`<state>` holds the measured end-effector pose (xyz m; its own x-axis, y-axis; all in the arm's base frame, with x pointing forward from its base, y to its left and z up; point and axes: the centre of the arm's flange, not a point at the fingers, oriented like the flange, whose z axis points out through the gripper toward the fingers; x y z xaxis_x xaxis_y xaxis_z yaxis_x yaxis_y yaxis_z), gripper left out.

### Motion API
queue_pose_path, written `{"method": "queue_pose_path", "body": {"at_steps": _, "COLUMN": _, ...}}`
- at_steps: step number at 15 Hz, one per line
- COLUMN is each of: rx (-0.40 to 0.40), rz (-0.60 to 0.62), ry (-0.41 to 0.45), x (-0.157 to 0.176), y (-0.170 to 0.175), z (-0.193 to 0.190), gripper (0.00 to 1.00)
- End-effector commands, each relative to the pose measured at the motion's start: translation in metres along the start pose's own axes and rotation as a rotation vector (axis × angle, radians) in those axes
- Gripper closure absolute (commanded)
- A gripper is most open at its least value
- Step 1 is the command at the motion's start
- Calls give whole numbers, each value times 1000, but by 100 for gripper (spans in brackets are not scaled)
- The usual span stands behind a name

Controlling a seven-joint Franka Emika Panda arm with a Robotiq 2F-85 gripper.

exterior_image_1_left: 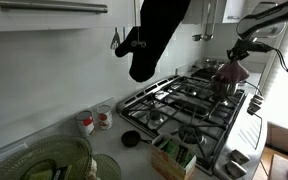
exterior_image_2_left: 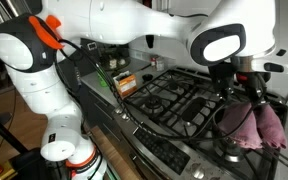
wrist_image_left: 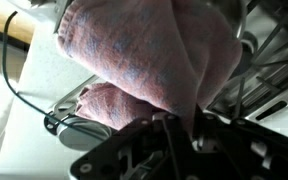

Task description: Move the pot from the rear right plate onto the front right plate of the stove, pick up the pink towel and use it to wipe the pot on the stove

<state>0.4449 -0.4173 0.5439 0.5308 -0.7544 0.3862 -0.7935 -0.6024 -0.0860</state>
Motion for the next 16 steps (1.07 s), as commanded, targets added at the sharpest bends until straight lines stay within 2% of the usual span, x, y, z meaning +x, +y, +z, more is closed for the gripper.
{"method": "queue_pose_path", "body": {"at_steps": 1, "rx": -74, "rz": 35, "ry": 125, "x": 2, "y": 1, "z": 10, "gripper": 96}}
{"method": "queue_pose_path", "body": {"at_steps": 5, "rx": -44, "rz": 122, "ry": 249, "x": 11, "y": -9, "z": 29, "gripper": 96}}
{"method": "queue_pose_path", "body": {"at_steps": 8, "rx": 14, "rz": 203, "ry": 270, "x": 10, "y": -20, "z": 49, "gripper": 96}}
{"method": "queue_pose_path", "body": {"at_steps": 12, "rx": 127, "rz": 291, "ry": 206, "x": 1, "y": -41, "z": 70, "gripper": 96}}
{"method": "queue_pose_path", "body": {"at_steps": 16, "rx": 230, "rz": 371, "ry": 102, "x": -14, "y": -61, "z": 80, "gripper": 96}}
